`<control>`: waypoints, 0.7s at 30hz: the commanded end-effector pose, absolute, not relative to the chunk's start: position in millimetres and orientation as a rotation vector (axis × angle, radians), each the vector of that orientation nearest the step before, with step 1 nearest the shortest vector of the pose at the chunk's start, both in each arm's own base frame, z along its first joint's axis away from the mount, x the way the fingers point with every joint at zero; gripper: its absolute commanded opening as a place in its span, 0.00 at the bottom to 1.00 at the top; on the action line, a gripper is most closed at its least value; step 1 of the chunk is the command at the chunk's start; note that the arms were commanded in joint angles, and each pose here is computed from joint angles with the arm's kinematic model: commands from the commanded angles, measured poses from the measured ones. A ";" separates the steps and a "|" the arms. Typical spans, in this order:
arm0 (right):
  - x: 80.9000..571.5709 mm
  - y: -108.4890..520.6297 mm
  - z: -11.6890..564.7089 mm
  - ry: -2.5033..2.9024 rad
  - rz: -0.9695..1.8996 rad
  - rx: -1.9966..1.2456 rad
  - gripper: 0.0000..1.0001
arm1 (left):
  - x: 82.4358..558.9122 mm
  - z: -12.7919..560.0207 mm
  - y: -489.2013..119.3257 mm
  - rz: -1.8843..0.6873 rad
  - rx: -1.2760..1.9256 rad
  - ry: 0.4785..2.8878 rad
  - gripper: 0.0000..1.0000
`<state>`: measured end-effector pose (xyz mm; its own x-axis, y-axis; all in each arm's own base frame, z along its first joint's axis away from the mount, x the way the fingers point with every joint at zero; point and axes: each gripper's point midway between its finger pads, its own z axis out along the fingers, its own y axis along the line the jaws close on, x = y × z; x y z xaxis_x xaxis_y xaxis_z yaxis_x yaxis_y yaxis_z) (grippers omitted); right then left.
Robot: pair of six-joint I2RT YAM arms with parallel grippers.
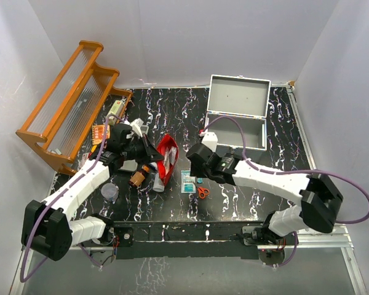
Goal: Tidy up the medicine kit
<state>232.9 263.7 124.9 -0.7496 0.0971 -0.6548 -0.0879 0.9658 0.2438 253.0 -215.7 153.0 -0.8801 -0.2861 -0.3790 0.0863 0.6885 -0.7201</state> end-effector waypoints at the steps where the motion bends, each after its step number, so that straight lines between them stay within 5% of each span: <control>1: 229.2 286.8 107.7 2.469 0.399 -0.018 0.35 | 263.9 205.2 -211.1 -1.062 -0.200 2.305 0.00; 21: 215.2 285.4 28.1 2.662 0.251 -0.050 0.27 | 268.8 247.0 -176.0 -0.868 -0.363 2.227 0.00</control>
